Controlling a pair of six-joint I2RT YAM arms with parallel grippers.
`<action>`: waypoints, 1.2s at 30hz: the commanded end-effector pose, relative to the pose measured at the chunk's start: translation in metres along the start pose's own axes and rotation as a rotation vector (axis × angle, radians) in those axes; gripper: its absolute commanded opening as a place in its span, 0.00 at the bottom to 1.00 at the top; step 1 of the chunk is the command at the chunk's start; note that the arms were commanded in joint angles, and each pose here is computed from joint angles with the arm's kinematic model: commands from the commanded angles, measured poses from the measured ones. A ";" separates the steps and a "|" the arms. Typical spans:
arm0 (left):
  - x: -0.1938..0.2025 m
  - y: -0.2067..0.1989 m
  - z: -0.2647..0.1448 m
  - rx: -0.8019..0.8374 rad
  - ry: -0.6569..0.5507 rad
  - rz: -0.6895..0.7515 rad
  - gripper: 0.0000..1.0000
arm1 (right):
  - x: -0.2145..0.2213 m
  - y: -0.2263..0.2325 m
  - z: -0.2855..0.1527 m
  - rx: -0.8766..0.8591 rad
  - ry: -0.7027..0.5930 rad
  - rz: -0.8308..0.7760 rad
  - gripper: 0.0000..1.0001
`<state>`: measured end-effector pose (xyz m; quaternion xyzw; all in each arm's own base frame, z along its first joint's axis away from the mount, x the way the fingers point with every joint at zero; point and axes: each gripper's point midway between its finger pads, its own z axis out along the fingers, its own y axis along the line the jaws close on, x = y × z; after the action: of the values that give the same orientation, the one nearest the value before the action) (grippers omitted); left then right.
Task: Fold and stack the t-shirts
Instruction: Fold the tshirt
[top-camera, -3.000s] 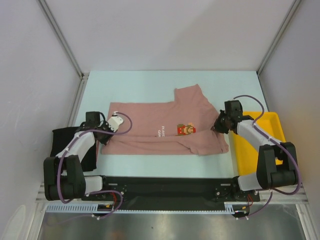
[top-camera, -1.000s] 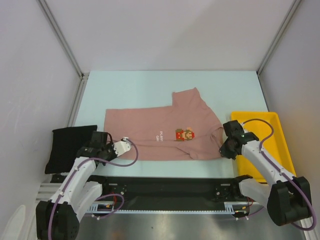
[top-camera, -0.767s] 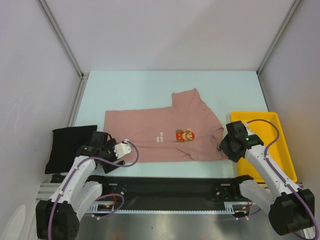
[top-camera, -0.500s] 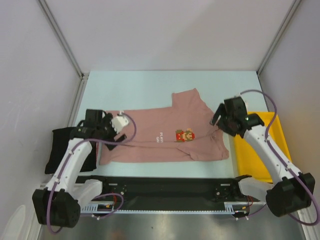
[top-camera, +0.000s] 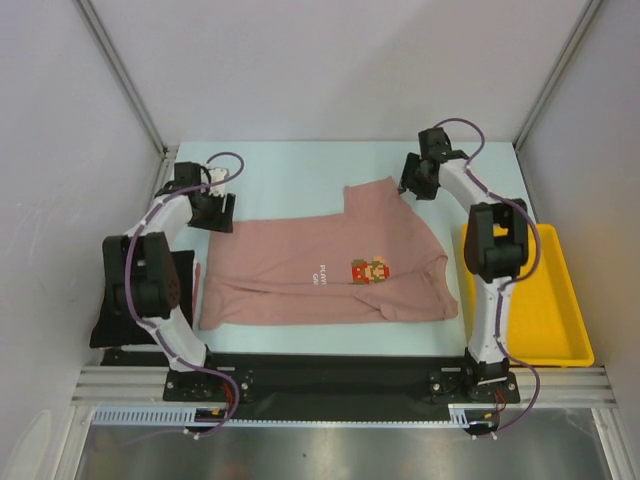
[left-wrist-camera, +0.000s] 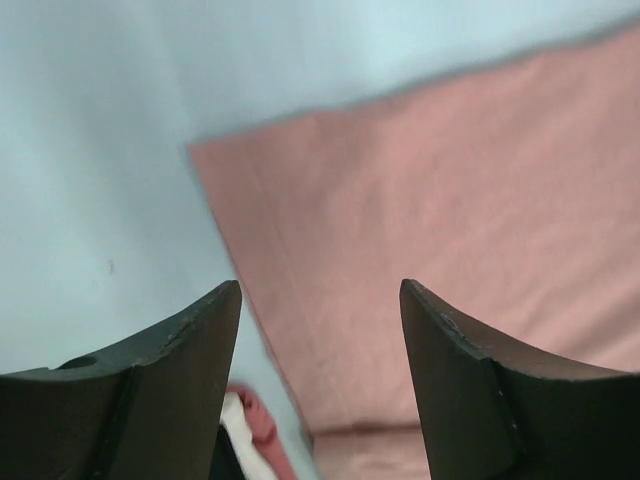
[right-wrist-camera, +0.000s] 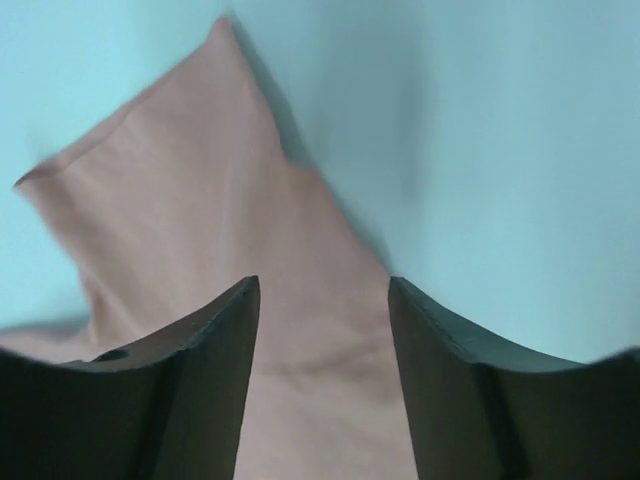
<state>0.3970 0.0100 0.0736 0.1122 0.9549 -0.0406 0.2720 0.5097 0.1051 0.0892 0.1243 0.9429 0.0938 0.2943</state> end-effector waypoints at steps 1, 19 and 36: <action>-0.033 0.021 0.013 -0.041 -0.043 -0.127 0.72 | -0.006 0.015 0.024 -0.027 0.046 -0.062 0.61; -0.001 0.027 0.070 0.016 0.110 -0.153 0.35 | 0.014 0.031 0.063 -0.051 0.119 -0.084 0.00; -0.031 -0.011 -0.026 0.123 -0.259 0.298 0.00 | 0.066 0.005 -0.106 -0.034 -0.020 -0.093 0.00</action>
<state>0.4148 0.0085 0.0957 0.1864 0.9153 -0.0616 0.3518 0.4235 0.1264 0.1323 0.0644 0.9472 0.1063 0.2955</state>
